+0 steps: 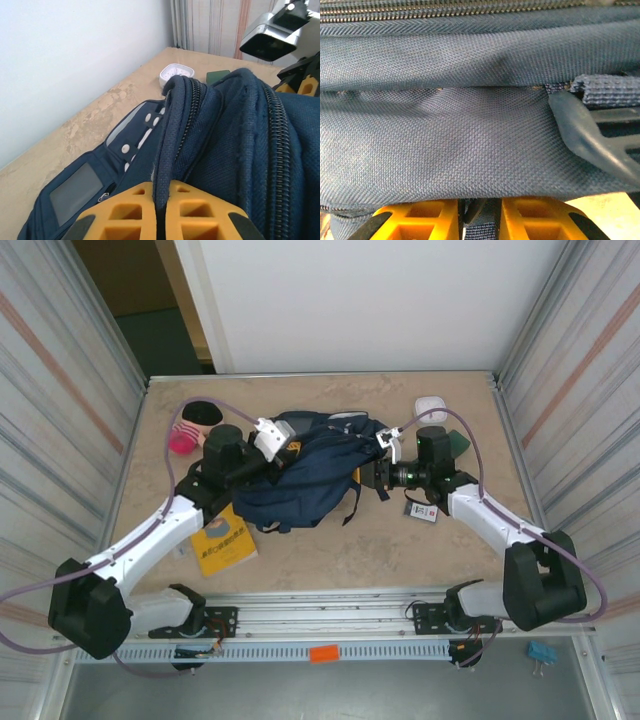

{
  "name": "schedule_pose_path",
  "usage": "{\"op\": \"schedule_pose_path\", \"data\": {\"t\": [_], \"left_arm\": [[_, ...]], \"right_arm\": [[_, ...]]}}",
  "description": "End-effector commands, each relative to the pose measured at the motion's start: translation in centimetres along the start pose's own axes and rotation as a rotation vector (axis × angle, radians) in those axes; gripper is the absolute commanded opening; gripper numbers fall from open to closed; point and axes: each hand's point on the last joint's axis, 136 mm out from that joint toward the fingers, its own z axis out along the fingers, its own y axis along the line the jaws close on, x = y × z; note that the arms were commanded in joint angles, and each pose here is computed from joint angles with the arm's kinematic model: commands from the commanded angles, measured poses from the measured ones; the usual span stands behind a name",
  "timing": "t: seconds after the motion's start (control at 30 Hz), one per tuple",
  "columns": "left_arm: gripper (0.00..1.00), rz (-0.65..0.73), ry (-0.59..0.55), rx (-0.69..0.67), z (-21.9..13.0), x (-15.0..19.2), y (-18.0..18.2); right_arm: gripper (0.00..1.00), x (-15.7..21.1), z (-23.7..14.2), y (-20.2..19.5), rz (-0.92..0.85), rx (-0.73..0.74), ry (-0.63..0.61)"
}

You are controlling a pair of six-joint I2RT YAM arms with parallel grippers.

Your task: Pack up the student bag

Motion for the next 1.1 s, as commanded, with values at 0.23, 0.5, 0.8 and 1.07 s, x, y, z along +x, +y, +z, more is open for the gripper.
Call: {"op": "schedule_pose_path", "data": {"t": [0.23,0.5,0.8,1.07], "left_arm": [[0.0,0.046,-0.147,-0.028,-2.1,-4.3,0.3],[0.0,0.022,-0.122,-0.066,-1.8,-3.7,1.0],[0.0,-0.019,-0.038,-0.25,-1.2,-2.1,3.6],[0.0,-0.017,-0.002,-0.31,-0.2,-1.3,4.7]], "right_arm": [[0.26,-2.1,-0.4,-0.7,0.02,-0.002,-0.05],[0.0,-2.3,-0.9,-1.2,0.024,0.016,-0.062],[0.0,-1.2,-0.6,3.8,-0.117,-0.056,0.003],[0.0,-0.2,-0.5,7.7,-0.183,-0.147,0.024]]}}
